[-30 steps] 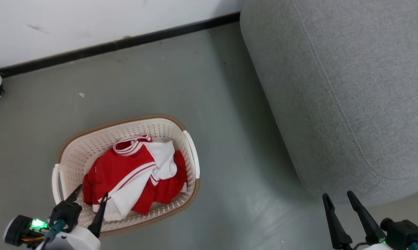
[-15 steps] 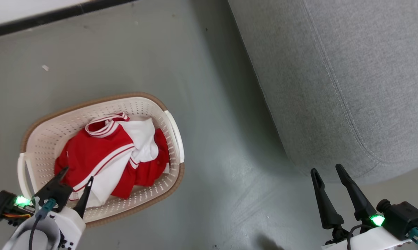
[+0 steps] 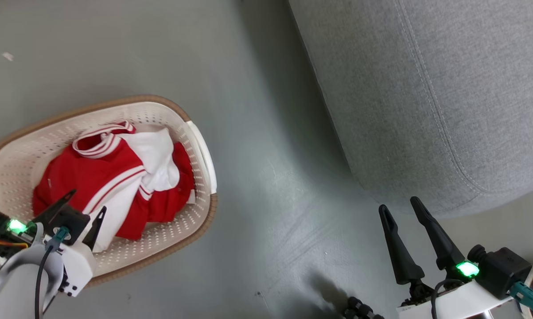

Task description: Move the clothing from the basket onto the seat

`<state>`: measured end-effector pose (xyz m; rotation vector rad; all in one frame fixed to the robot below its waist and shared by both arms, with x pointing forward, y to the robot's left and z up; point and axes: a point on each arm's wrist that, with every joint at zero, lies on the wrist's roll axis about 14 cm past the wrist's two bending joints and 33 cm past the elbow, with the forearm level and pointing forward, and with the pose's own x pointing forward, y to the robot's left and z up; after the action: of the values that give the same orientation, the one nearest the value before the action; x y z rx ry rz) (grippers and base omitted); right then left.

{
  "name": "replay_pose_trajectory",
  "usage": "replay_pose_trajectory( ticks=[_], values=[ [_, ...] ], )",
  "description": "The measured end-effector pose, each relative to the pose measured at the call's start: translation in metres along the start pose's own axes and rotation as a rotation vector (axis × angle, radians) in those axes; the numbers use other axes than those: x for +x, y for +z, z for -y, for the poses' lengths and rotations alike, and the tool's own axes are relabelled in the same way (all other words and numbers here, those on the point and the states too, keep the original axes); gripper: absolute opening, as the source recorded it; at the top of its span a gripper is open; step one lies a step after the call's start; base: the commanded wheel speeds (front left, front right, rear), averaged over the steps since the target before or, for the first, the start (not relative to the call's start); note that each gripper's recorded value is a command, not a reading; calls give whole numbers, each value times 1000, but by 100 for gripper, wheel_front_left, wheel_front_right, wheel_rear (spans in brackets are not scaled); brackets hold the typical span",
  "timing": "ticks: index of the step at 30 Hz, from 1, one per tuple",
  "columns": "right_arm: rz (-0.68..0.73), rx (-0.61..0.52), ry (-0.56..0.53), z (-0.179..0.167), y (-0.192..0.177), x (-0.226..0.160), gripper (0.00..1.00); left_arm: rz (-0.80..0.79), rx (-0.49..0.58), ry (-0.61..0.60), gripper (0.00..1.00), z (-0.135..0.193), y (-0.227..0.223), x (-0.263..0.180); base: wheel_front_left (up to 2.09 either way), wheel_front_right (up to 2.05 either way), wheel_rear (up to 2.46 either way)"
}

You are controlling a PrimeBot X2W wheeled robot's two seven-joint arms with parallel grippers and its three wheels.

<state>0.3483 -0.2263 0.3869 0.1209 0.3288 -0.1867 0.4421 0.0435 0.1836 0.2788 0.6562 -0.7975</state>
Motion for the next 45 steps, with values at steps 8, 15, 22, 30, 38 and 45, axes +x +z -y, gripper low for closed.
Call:
replay_pose_trajectory(
  ticks=[8,15,22,30,38,45],
  values=[
    [-26,4,-14,1,-7,2,100,-58,58,-71,100,10,-16,24,0,0,0],
    [-31,-4,-13,0,-8,9,100,-135,69,-133,100,26,-38,39,0,0,0],
    [-35,-14,-14,-1,-10,15,100,-195,93,-150,100,22,-52,55,0,0,0],
    [-45,-14,-16,-2,-12,17,100,-266,132,-159,100,17,-66,70,0,0,0],
    [-51,-15,-22,-1,-14,18,100,-343,137,-147,100,10,-79,78,0,0,0],
    [-52,-14,-29,1,-14,18,100,-383,123,-140,0,11,-86,80,0,0,0]
  ],
)
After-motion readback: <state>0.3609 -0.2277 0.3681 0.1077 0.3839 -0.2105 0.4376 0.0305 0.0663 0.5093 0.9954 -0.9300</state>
